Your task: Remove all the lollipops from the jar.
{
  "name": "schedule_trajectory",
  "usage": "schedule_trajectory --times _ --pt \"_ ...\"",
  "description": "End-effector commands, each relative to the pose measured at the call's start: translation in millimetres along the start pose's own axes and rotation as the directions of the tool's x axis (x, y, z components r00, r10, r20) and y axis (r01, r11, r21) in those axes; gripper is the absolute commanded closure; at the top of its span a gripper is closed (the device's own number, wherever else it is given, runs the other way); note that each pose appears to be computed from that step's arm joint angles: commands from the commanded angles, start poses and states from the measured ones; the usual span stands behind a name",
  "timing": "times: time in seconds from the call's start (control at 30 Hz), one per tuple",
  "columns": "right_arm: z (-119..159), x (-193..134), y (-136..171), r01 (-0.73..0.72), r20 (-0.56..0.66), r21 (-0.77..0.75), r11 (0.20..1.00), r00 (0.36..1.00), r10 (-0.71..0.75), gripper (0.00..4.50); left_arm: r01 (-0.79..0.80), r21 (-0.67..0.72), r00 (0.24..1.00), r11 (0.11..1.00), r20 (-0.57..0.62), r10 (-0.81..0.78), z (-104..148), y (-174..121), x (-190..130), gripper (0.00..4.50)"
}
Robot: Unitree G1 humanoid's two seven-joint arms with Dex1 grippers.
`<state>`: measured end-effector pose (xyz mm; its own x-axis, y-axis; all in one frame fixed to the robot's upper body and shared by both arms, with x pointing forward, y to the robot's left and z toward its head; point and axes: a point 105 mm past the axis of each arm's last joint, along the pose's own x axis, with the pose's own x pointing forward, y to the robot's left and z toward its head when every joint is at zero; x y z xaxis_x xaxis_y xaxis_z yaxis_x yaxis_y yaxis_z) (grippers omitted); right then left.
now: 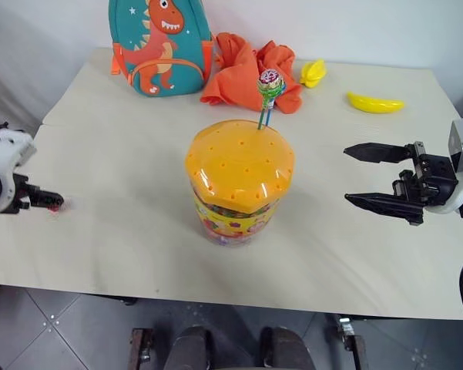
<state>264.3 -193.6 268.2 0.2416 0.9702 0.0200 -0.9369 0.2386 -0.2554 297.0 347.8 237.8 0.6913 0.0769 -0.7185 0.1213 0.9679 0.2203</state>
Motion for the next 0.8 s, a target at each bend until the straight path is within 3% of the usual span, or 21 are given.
schedule_trajectory --times 0.03,0.13,0.23,0.37,0.43,0.47,0.5,0.6,0.67,0.73,0.8 --pt "17.3 -5.0 0.3 0.013 0.003 -0.082 0.997 1.0 -0.013 0.0 0.005 0.09 0.992 0.996 0.124 -0.017 33.9 -3.5 -21.0 0.06" --pt "21.1 -5.9 -0.3 0.027 0.004 -0.1 0.995 1.0 -0.026 0.0 0.036 0.159 0.973 0.987 0.221 -0.071 60.2 -13.0 -30.5 0.06" --pt "29.7 -4.1 -0.3 0.041 0.021 -0.119 0.992 0.999 -0.039 0.0 0.133 0.278 0.911 0.951 0.345 -0.228 91.7 -40.1 -40.4 0.06" --pt "35.7 2.2 1.0 0.042 0.021 -0.116 0.992 0.999 -0.04 0.0 0.223 0.391 0.816 0.893 0.426 -0.39 108.3 -64.7 -45.4 0.06" --pt "39.8 13.0 2.9 0.038 0.009 -0.091 0.995 0.999 -0.038 0.0 0.335 0.506 0.61 0.795 0.527 -0.592 122.2 -92.7 -57.2 0.06" --pt "40.8 15.9 3.6 0.039 0.004 -0.082 0.996 0.999 -0.038 0.0 0.352 0.534 0.544 0.769 0.551 -0.632 124.5 -97.9 -61.5 0.06" --pt "41.6 18.7 2.7 0.051 0.001 -0.087 0.995 0.999 -0.051 0.0 0.363 0.538 0.524 0.76 0.557 -0.644 123.8 -98.7 -60.6 0.06" --pt "51.5 33.1 -0.7 0.094 0.056 -0.107 0.99 0.995 -0.088 0.0 0.436 0.659 0.223 0.612 0.58 -0.783 121.0 -115.6 -78.3 0.06" --pt "53.3 38.6 -3.5 0.121 0.063 -0.111 0.986 0.991 -0.115 0.0 0.439 0.729 0.062 0.525 0.558 -0.828 116.3 -120.7 -90.9 0.06" --pt "54.2 49.1 -7.1 0.122 0.059 -0.066 0.99 0.991 -0.118 0.0 0.427 0.797 -0.042 0.427 0.489 -0.871 103.9 -123.6 -93.1 0.06" --pt "57.7 56.8 -8.6 0.113 0.077 -0.054 0.992 0.991 -0.109 0.0 0.422 0.826 -0.094 0.374 0.451 -0.888 96.1 -124.3 -92.0 0.06"
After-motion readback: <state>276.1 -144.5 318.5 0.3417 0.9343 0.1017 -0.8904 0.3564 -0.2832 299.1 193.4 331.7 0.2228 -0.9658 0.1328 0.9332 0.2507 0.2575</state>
